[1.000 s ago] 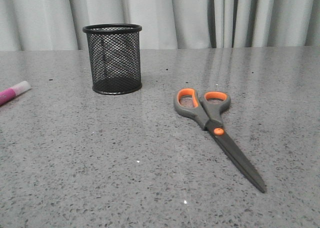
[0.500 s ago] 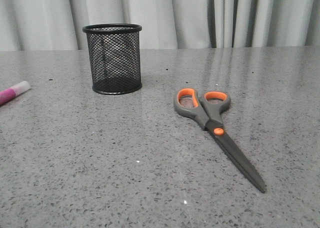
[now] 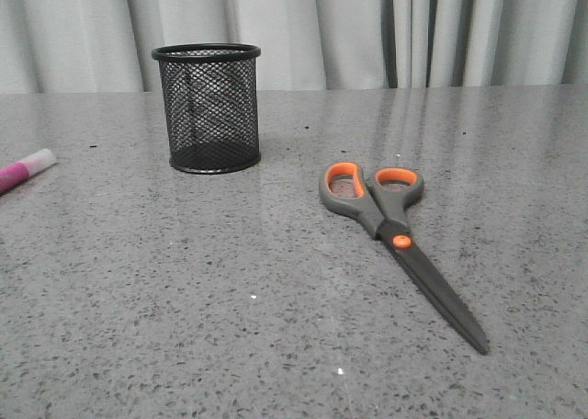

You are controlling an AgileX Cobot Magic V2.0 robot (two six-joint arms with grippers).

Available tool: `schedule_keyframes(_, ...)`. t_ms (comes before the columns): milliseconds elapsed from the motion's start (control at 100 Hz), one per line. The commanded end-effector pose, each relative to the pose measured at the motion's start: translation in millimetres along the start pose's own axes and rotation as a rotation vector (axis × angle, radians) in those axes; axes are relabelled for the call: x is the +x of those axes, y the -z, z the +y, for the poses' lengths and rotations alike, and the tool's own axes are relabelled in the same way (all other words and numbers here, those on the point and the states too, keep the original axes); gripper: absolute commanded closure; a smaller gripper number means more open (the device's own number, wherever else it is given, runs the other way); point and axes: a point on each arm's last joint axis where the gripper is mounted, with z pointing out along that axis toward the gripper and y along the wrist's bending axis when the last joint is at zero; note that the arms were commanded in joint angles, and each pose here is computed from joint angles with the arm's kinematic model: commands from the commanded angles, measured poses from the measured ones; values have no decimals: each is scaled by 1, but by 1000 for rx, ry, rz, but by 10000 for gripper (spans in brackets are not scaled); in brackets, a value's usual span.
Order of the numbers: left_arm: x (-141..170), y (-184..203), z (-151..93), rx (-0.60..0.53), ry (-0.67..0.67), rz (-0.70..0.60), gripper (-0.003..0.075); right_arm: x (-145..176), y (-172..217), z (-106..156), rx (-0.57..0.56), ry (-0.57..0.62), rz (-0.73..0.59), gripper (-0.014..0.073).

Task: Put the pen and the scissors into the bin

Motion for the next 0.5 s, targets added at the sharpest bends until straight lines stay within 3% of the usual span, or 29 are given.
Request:
schedule_keyframes(0,9,-2,-1,-9,18,-26,739,1,0,0,7,7,-41,657)
schedule_keyframes(200,9,-2,-1,-9,18,-26,739,1,0,0,18,42,-41,657)
schedule_keyframes(490,9,-2,-1,-9,18,-26,739,-5,1,-11,161,496,-69,657)
